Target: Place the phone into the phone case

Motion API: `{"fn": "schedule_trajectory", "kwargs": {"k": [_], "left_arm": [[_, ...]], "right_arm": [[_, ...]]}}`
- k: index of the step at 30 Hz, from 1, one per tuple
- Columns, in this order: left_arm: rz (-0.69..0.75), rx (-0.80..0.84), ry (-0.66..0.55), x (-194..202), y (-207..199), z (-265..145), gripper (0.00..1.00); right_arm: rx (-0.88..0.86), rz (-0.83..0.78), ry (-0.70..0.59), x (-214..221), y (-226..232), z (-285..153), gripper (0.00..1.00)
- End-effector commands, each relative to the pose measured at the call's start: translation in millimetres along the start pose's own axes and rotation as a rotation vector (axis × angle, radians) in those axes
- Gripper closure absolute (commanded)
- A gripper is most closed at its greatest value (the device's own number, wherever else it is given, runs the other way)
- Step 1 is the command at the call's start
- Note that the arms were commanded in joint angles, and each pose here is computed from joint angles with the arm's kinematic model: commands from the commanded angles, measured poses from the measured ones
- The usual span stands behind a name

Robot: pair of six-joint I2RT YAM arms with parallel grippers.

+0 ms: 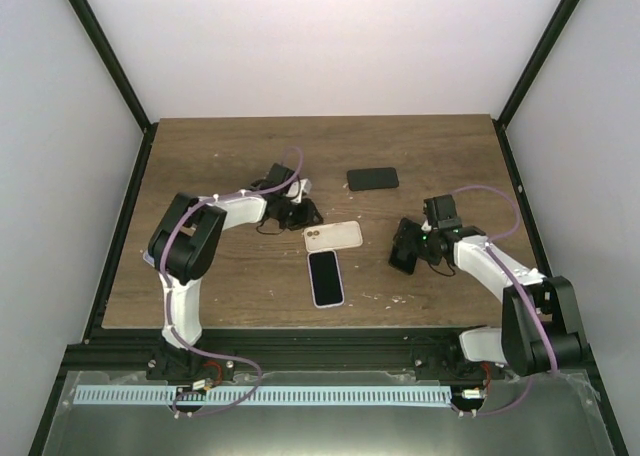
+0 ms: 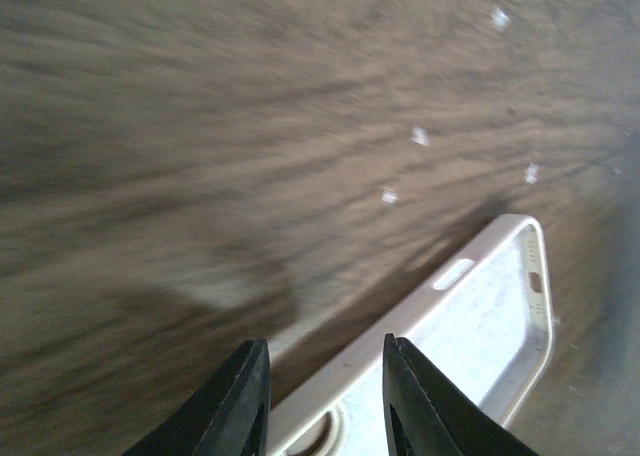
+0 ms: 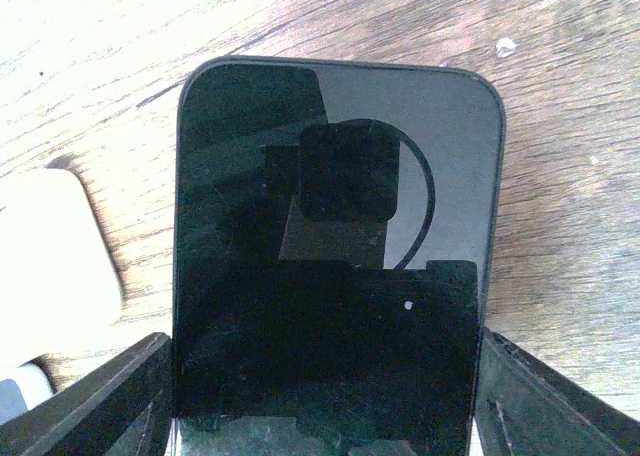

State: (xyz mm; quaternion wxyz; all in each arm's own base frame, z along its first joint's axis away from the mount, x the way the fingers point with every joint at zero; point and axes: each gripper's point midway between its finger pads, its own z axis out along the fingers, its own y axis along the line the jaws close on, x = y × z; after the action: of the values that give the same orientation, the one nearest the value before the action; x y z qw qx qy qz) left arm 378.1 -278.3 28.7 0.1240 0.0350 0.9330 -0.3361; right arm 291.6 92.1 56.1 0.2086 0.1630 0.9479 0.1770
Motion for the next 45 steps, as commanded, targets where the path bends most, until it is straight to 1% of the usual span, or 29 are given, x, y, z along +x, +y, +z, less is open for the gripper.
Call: {"fn": "schedule_trajectory", "kwargs": {"k": [1,4,7,12,17,21,23,26,30,35,36,41,45], "left_arm": [[-0.028,0.041,0.117,26.0,-23.3,20.0,0.66],[-0.002,0.009,0.125,31.3,-17.5,20.6,0.63],[0.052,-0.049,0.125,36.5,-6.0,16.9,0.63],[0.114,-0.098,0.147,50.0,-0.5,3.2,0.62],[0.129,-0.112,0.174,70.6,3.1,-10.9,0.62],[0.137,-0.139,0.176,79.7,8.7,-14.7,0.63],[0.135,-0.150,0.175,82.8,11.2,-14.8,0.66],[0.135,-0.190,0.170,85.3,17.2,-15.4,0.74],[0.139,-0.224,0.149,84.6,17.8,-21.4,0.89],[0.098,-0.239,0.053,77.4,11.6,-43.3,0.97],[0.087,-0.264,0.035,76.0,14.7,-47.7,0.99],[-0.003,-0.365,-0.044,76.3,31.1,-67.8,1.00],[-0.077,-0.384,-0.099,84.1,39.6,-79.6,1.00]], "right_arm": [[-0.038,-0.032,-0.067,-21.4,19.3,-15.8,0.37],[-0.037,-0.035,-0.072,-21.3,18.7,-17.4,0.37],[-0.047,-0.034,-0.074,-21.0,20.1,-18.7,0.37],[-0.052,-0.034,-0.071,-20.3,21.1,-19.0,0.37],[-0.058,-0.032,-0.070,-19.3,21.6,-19.9,0.37],[-0.051,-0.035,-0.071,-17.9,19.1,-20.1,0.37],[-0.051,-0.036,-0.071,-17.1,18.9,-21.3,0.37],[-0.058,-0.032,-0.078,-16.1,18.8,-23.4,0.38],[-0.082,-0.019,-0.069,-14.2,23.2,-24.6,0.39],[-0.107,-0.023,-0.060,-12.5,38.2,-25.2,0.40],[-0.111,-0.027,-0.052,-11.5,42.2,-24.2,0.40],[-0.137,-0.052,-0.031,-10.0,69.6,-20.6,0.40],[-0.151,-0.075,-0.016,-7.3,90.8,-16.7,0.40]]}}
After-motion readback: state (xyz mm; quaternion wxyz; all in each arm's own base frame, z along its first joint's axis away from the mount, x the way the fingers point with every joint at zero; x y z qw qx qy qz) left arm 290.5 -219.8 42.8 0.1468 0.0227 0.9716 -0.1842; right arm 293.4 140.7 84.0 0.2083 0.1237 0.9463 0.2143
